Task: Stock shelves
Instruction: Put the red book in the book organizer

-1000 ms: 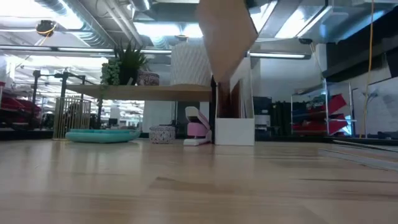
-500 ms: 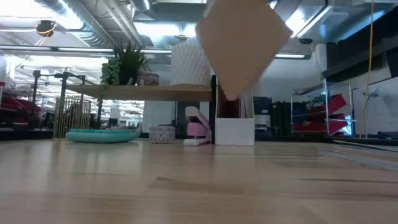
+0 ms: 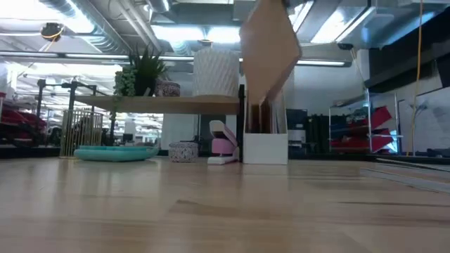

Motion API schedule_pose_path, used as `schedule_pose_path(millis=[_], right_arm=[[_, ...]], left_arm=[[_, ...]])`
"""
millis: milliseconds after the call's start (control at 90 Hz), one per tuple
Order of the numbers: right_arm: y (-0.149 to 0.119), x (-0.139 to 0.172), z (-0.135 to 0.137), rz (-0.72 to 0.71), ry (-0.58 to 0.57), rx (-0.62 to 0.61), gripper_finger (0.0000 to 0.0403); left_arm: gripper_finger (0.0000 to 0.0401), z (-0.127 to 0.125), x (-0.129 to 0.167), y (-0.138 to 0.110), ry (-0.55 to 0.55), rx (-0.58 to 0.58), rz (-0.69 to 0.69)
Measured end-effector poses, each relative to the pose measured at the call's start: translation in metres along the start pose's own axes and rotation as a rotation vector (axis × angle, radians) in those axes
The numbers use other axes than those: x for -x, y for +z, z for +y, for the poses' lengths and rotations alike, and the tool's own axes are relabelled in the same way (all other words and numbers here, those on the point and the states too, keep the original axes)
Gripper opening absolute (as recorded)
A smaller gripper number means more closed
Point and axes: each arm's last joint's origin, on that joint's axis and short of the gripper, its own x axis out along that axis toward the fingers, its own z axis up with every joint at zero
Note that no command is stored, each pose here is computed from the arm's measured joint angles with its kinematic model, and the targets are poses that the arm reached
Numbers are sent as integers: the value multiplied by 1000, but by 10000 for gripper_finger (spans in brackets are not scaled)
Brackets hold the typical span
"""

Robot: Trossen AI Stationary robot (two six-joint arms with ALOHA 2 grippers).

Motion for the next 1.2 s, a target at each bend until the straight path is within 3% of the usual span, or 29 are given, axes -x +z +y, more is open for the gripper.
schedule_pose_path(millis=[411, 711, 856, 1200], right_arm=[[4, -21, -4, -22, -66, 47, 3], [36, 35, 3, 75, 125, 71, 3], [54, 53, 2, 54, 180, 81, 3], [60, 31, 1, -28, 86, 59, 3]], left_arm=[[235, 0, 0, 0, 0, -1, 0], [235, 0, 0, 0, 1, -5, 0], [235, 0, 0, 0, 1, 0, 0], [235, 0, 0, 0, 1, 5, 0]])
